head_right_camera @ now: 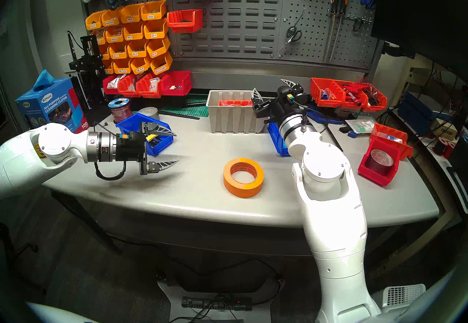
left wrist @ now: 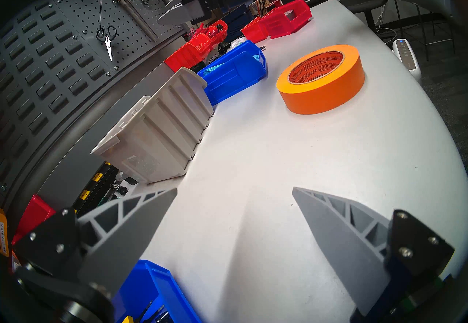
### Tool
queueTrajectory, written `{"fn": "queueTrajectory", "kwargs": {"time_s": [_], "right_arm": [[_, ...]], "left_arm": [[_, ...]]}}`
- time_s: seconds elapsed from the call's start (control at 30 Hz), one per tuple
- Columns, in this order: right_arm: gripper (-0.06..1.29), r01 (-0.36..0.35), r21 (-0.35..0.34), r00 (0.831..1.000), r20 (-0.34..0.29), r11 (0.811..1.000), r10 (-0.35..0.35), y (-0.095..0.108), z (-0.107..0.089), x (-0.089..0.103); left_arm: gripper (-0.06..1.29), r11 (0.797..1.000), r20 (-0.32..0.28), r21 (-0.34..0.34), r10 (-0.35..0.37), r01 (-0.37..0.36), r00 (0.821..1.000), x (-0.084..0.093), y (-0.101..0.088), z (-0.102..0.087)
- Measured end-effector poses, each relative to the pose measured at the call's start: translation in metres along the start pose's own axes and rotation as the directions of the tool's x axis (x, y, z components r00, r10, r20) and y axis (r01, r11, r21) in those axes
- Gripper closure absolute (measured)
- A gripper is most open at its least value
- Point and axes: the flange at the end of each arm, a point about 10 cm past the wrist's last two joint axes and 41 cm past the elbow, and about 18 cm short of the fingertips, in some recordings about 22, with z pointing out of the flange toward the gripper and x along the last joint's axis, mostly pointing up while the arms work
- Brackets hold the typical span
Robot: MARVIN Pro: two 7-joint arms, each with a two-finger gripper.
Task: Hang all the unorganized tool boxes onto the wall
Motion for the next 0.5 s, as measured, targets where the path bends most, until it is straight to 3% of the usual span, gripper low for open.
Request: {"fn": "queueTrajectory", "kwargs": {"time_s": [0.33,0.5], "right_arm": [[-0.03,-0.022,0.066,0.999,0.038,0.998,0.020,0.007,-0.011,0.026],[-0.03,-0.030,0.088,0.996,0.090,0.996,0.022,0.012,-0.025,0.034]], "left_arm": [[0.00,1.000,0.000,0.000,0.000,0.000,1.000,0.000,0.000,0.000],[0.00,1.000,0.000,0.000,0.000,0.000,1.000,0.000,0.000,0.000]]}}
